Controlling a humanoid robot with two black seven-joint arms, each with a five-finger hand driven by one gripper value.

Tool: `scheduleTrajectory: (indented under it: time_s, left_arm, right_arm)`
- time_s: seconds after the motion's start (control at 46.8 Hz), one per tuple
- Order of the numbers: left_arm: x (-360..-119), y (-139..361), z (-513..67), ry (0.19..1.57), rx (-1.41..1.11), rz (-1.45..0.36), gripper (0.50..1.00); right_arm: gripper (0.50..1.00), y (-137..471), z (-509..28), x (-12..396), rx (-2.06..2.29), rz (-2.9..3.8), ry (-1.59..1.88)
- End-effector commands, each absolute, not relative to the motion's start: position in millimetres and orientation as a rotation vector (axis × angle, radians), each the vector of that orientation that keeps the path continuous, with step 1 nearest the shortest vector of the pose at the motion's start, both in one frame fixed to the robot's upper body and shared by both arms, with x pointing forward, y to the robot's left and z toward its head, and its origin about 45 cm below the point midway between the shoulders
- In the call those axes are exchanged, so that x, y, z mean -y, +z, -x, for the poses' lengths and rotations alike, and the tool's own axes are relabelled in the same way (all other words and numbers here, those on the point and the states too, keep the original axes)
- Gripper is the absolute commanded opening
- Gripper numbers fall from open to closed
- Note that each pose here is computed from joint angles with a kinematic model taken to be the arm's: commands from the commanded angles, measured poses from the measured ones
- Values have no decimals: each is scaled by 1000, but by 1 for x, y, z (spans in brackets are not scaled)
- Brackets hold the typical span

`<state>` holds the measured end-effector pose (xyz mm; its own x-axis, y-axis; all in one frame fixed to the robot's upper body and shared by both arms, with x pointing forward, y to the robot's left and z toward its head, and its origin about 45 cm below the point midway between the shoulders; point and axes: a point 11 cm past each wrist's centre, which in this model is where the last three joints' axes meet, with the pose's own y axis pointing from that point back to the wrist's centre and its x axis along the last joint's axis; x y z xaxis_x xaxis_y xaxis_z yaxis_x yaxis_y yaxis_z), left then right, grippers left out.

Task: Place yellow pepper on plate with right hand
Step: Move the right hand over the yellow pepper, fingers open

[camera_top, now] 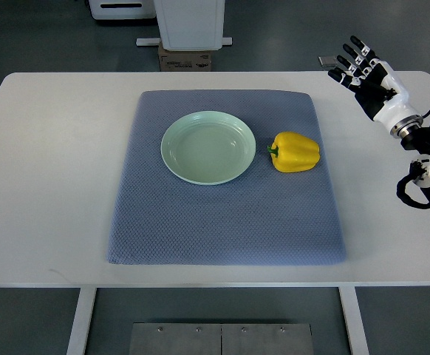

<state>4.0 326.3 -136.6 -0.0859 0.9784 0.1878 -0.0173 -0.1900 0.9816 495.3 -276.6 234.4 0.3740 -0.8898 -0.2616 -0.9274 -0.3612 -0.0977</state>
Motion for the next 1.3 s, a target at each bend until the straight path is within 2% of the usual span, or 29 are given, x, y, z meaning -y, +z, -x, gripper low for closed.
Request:
scheduleTrajectory:
  time_s: [0.0, 0.235, 0.427, 1.004, 1.282]
  left_arm:
    - [-326, -137, -4, 1424, -1156, -1288, 1000]
    - [-326, -137, -4, 1424, -1156, -1288, 1000]
    - [-326, -137, -4, 1424, -1156, -1288, 1000]
    - [-326, -137, -4, 1424, -1156, -1288, 1000]
    - [-326, -137, -4, 1424, -1156, -1288, 1000]
  right_arm:
    - [1000, 237, -493, 256, -1543, 2483, 226]
    - [1000, 253, -477, 207, -1287, 2628, 128]
    - [1000, 259, -472, 191, -1179, 2759, -5]
    - [1000, 271, -470, 211, -1169, 3123, -591]
    - [1000, 278, -460, 204, -1055, 3254, -970]
